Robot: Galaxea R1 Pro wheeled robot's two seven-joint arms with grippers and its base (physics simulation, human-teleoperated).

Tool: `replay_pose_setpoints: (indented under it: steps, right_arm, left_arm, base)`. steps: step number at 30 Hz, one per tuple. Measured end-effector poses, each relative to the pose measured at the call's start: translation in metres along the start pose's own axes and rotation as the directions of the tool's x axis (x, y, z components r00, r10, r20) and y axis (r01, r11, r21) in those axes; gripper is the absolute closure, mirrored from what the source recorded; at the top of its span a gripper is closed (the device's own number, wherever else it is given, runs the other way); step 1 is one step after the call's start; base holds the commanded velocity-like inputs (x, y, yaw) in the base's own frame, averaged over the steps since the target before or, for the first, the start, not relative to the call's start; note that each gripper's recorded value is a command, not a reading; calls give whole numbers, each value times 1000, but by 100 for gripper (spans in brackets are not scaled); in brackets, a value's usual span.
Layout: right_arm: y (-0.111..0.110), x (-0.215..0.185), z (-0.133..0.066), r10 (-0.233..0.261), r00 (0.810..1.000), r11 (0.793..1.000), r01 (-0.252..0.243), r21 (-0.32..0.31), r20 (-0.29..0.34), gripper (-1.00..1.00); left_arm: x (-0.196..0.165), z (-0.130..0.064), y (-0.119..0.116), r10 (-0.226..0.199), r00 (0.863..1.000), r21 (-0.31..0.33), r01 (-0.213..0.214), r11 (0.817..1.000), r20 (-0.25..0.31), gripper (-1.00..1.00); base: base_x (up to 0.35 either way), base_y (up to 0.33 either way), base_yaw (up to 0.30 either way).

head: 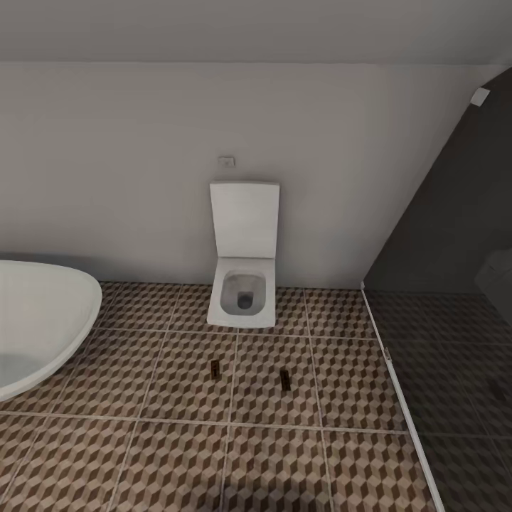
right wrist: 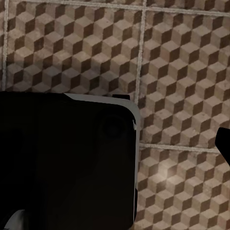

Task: Take the four mousetraps from the cabinet in the bathroom and place them on the bathroom floor. Make sure all four end up on the same floor surface, and ensure that at least two of them are either under or directly next to the same bathroom sink.

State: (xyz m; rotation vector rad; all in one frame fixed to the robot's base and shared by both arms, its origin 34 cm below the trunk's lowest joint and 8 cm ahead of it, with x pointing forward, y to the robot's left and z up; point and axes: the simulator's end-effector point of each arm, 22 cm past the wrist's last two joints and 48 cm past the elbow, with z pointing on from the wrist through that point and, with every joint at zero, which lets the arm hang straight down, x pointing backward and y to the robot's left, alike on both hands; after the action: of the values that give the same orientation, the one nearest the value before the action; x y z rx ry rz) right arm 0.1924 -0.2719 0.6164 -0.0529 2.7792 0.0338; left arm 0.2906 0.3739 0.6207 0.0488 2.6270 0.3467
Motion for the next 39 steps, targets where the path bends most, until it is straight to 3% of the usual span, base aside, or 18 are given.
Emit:
replay_pose_setpoints:
  steps: [39]
  right_arm:
    - [0, 0, 0, 0, 1000, 1000, 0, 0, 0, -100]
  left_arm:
    - [0, 0, 0, 0, 1000, 0, 0, 1000, 0, -100]
  base:
    - [0, 0, 0]
